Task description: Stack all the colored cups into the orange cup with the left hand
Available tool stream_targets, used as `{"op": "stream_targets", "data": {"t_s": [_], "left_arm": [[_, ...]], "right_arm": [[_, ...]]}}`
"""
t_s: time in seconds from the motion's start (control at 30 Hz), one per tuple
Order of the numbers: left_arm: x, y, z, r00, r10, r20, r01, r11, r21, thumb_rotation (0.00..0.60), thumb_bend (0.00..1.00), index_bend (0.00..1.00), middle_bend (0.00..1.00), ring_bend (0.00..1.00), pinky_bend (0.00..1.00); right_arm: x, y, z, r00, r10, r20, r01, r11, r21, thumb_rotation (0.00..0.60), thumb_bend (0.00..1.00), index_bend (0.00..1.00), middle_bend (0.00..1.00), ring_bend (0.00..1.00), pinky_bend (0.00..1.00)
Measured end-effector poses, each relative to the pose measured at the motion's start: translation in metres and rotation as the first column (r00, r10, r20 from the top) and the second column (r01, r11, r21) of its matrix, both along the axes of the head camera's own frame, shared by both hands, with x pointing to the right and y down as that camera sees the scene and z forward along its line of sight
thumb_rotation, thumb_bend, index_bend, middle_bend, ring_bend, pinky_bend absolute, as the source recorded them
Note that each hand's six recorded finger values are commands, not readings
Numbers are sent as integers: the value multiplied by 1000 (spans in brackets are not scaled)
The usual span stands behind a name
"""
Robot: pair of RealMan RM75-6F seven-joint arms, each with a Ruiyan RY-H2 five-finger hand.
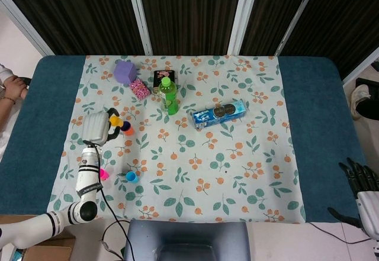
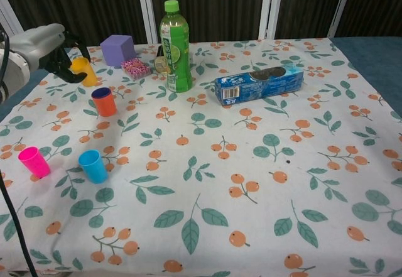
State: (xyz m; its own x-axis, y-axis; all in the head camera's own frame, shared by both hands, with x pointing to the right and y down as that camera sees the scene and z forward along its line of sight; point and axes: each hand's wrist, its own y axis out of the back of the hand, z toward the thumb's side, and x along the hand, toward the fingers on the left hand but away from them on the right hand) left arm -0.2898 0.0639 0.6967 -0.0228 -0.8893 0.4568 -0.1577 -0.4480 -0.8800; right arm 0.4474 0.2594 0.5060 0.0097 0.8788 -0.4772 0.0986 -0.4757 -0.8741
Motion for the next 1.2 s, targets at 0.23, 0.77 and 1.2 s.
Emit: {"op": "stream_targets", "data": {"t_s": [0.23, 0.77, 1.2], "left_arm": [[1, 1, 15, 1000, -7, 17, 7, 1000, -9, 600, 357, 566, 1000, 1000, 1000], [14, 7, 32, 1000, 21, 24, -20, 999, -36, 600, 359, 509, 1000, 1000, 1000], [28, 17, 26, 998, 52, -19, -53, 997, -53, 600, 358, 0, 1000, 1000, 1000]], "right_arm": [[3, -2, -2, 1000, 13, 6, -13, 1000, 7, 600, 196, 0, 0, 0, 0], [4, -2, -4, 1000, 15, 12, -15, 1000, 11, 600, 196, 0, 0, 0, 0], [4, -2, -4, 1000, 17, 6, -17, 1000, 11, 600, 196, 0, 0, 0, 0]]}}
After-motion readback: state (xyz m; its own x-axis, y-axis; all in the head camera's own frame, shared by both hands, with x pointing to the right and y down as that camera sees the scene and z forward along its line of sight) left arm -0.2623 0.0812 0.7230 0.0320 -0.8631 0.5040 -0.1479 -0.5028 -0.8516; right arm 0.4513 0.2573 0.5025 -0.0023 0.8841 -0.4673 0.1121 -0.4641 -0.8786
